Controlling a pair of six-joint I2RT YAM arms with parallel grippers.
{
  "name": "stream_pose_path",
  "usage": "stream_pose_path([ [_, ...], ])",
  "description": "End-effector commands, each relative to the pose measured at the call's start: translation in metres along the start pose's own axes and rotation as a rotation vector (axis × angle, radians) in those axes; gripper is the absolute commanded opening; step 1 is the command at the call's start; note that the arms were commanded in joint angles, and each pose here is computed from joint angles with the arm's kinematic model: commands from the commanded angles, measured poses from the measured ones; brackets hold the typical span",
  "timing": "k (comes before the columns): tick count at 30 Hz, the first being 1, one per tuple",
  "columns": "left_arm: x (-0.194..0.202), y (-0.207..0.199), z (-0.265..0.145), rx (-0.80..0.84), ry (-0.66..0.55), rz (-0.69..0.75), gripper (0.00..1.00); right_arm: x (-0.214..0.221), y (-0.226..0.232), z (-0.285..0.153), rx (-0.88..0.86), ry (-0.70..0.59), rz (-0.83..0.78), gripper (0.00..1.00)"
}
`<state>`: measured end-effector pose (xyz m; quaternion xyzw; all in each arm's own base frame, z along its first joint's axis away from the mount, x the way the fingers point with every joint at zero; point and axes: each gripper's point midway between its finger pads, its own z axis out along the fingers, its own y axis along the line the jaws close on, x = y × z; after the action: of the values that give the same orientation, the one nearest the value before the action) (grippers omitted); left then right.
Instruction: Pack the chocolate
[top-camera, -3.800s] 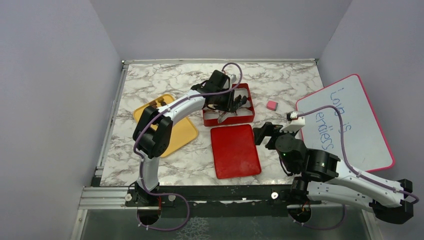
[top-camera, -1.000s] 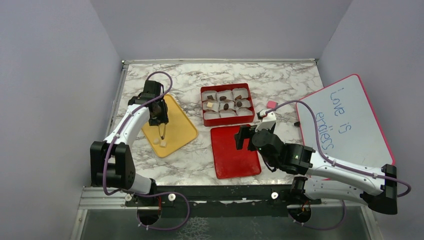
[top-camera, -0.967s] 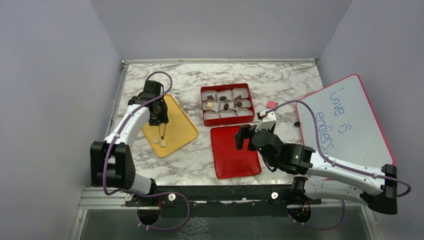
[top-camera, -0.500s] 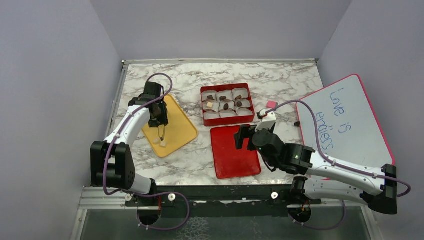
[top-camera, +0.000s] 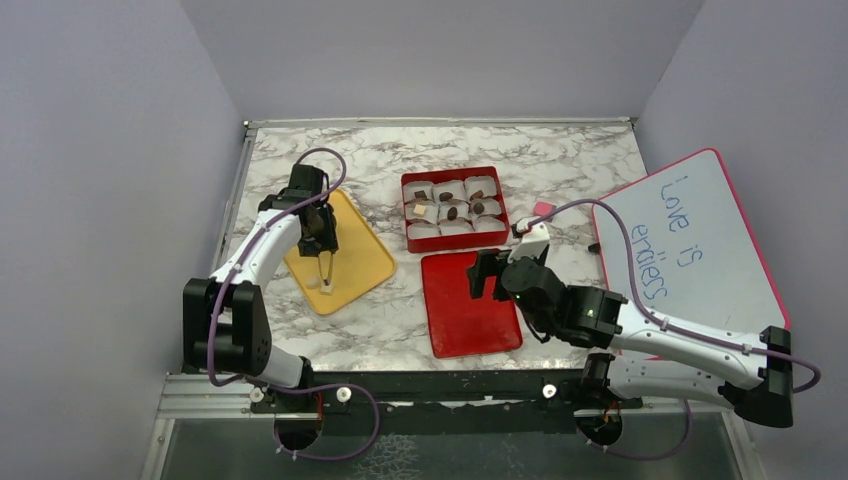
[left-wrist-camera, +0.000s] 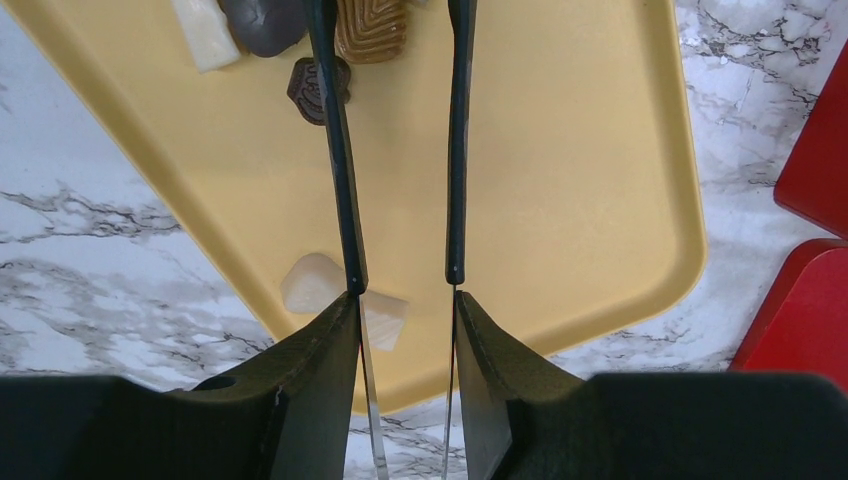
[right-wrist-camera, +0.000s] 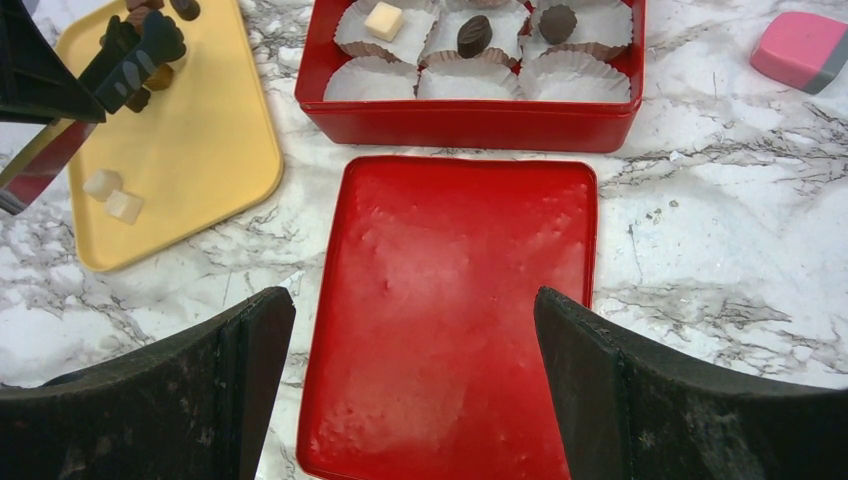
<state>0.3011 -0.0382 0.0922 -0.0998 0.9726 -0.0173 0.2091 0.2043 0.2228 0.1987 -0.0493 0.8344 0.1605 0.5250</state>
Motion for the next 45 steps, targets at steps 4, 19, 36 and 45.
stream_pose_path([
  [4,-0.016,-0.025,-0.003,0.133,-0.007,0.014,0.38,-0.016,0.011,0.0,-0.026,-0.034,0.023,0.95],
  [19,-0.023,-0.037,-0.01,0.197,-0.022,0.021,0.23,-0.014,0.012,0.004,-0.023,-0.031,0.01,0.95],
  [36,-0.031,-0.061,-0.057,0.354,-0.104,0.033,0.2,-0.012,0.01,0.001,-0.028,-0.03,0.027,0.95],
  [45,-0.032,-0.096,-0.09,0.518,-0.134,0.105,0.2,-0.01,0.011,0.0,-0.032,-0.022,0.041,0.95],
])
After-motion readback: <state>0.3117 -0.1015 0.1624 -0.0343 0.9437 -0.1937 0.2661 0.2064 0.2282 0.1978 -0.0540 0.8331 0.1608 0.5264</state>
